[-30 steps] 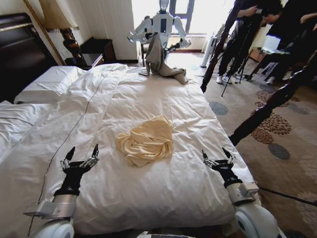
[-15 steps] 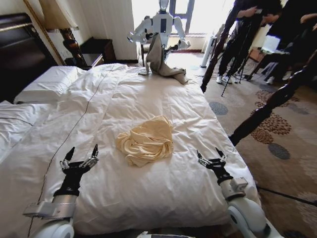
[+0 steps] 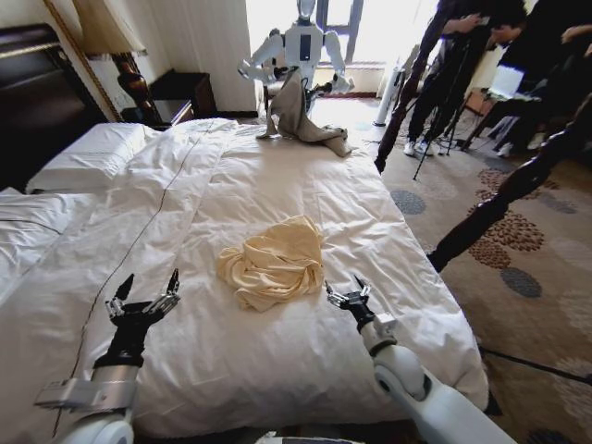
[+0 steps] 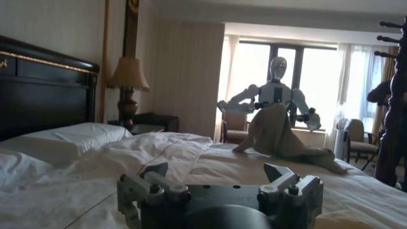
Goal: Pick up the clothes from the bed and hang them on the clothes hanger.
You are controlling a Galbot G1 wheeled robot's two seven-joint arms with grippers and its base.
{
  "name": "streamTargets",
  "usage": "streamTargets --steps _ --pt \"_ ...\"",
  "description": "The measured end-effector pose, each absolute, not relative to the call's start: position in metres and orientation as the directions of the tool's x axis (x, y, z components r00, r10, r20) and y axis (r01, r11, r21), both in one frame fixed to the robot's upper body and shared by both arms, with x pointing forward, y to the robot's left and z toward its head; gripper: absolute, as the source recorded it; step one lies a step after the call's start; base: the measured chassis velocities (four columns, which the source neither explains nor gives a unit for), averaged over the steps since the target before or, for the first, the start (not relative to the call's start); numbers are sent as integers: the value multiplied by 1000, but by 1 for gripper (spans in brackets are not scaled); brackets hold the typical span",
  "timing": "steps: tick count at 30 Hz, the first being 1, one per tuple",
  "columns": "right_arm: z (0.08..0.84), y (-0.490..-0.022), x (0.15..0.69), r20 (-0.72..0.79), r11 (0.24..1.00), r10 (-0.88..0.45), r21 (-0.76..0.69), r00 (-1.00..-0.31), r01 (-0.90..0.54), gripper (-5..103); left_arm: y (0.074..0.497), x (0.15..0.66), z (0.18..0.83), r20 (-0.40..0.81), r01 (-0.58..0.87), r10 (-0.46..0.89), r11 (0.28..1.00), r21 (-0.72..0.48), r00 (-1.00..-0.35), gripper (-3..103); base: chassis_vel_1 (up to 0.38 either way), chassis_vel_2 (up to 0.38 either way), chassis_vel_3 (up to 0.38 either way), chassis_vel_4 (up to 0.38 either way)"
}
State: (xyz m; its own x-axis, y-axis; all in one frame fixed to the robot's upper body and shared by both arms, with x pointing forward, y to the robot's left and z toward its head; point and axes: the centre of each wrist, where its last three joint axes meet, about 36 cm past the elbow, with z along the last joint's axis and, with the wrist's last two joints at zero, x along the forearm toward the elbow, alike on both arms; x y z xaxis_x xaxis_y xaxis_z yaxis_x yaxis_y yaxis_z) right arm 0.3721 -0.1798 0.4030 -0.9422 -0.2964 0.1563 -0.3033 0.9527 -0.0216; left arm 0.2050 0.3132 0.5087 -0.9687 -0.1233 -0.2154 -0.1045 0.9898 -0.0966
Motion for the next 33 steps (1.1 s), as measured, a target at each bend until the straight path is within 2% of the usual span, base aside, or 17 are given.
streamTargets --steps 2,5,6,9,16,21,24,25,27,29,31,32,33 --pt "401 -177 376 165 953 -294 -19 -941 -301 103 313 205 509 -216 -106 -125 990 -98 -968 100 0 0 0 0" --pt "399 -167 387 190 961 -272 4 -943 -276 90 312 204 508 -218 -113 -133 988 -103 -967 100 0 0 0 0" --pt "399 -167 387 190 961 -272 4 -943 -276 90 312 204 508 -218 -113 -133 988 -103 -967 100 0 0 0 0" --pt "395 -166 391 219 965 -261 30 -940 -261 75 313 204 506 -219 -120 -141 987 -107 -965 100 0 0 0 0" --pt "391 -164 401 247 965 -261 46 -933 -258 69 312 203 503 -227 -133 -156 984 -117 -961 100 0 0 0 0" --pt "392 -161 415 237 963 -268 38 -934 -267 73 313 202 502 -231 -141 -165 983 -118 -959 100 0 0 0 0" --pt "393 -155 425 234 960 -279 29 -931 -280 61 314 200 502 -236 -147 -171 982 -116 -957 100 0 0 0 0" --pt "393 -155 425 234 960 -279 29 -931 -280 61 314 200 502 -236 -147 -171 982 -116 -957 100 0 0 0 0" --pt "391 -152 427 238 956 -290 22 -927 -293 51 314 200 502 -237 -148 -172 982 -115 -956 100 0 0 0 0" --pt "390 -150 427 240 954 -294 23 -925 -297 51 314 201 502 -238 -148 -171 983 -114 -956 100 0 0 0 0" --pt "388 -147 427 243 954 -296 24 -924 -300 47 315 201 503 -241 -146 -170 983 -113 -956 100 0 0 0 0" --pt "387 -147 426 246 954 -297 24 -923 -300 41 315 202 503 -242 -145 -169 983 -112 -956 100 0 0 0 0" --pt "387 -147 426 246 954 -297 24 -923 -300 41 315 202 503 -242 -145 -169 983 -112 -956 100 0 0 0 0"
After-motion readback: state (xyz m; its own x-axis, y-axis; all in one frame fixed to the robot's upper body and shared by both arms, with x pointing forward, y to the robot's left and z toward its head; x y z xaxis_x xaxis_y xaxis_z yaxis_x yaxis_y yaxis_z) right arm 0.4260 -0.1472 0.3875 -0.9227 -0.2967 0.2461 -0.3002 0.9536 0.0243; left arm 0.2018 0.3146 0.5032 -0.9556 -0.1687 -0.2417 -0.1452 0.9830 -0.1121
